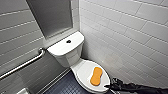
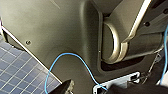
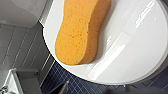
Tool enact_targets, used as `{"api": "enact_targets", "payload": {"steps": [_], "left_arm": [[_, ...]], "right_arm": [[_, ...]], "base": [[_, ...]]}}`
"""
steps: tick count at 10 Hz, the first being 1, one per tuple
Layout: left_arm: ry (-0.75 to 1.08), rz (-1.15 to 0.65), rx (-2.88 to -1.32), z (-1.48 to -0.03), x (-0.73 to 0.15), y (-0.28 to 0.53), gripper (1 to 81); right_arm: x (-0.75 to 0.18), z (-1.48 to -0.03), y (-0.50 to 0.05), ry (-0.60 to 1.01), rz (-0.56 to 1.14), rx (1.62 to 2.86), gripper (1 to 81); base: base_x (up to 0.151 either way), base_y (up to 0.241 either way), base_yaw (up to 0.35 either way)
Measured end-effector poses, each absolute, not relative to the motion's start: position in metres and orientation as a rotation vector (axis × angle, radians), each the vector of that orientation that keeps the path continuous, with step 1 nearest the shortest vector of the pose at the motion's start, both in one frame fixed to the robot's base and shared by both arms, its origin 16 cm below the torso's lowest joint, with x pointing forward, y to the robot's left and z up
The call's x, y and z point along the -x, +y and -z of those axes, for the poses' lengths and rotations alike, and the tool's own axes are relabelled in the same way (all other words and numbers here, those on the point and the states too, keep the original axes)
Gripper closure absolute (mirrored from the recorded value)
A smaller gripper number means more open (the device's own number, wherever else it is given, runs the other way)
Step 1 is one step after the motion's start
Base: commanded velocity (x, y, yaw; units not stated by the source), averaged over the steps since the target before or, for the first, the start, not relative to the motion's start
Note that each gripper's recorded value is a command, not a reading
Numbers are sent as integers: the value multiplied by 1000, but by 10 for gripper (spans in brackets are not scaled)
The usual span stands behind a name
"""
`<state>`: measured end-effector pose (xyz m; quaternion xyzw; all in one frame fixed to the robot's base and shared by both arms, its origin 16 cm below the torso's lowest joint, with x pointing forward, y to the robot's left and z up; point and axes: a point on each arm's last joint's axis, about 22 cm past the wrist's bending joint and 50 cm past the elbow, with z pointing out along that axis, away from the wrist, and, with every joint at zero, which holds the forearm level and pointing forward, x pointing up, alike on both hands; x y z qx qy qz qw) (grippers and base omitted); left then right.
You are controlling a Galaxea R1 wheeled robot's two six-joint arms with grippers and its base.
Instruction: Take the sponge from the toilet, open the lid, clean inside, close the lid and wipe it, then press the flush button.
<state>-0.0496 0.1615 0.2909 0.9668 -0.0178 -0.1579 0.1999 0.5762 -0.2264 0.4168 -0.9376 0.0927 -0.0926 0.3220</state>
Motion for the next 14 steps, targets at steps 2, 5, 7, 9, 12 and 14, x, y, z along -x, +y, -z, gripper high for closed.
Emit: {"api": "enact_targets", "payload": {"steps": [2, 5, 7, 9, 12, 14], "left_arm": [[-55, 406, -2708, -270, 33, 161, 10], [-44, 461, -2699, -252, 43, 161, 10], [-36, 496, -2690, -236, 47, 159, 10], [-35, 488, -2690, -227, 41, 157, 10], [-31, 515, -2686, -234, 53, 158, 10], [-23, 560, -2679, -247, 77, 160, 10]], "right_arm": [[-614, -425, -234, 228, 321, 2458, 10], [-622, -387, -236, 254, 283, 2462, 10], [-636, -364, -235, 260, 276, 2458, 10], [-654, -367, -238, 270, 296, 2448, 10], [-673, -377, -224, 265, 314, 2423, 10], [-677, -371, -211, 266, 309, 2417, 10]], "base": [[0, 0, 0], [0, 0, 0], [0, 0, 0], [0, 0, 0], [0, 0, 0], [0, 0, 0]]}}
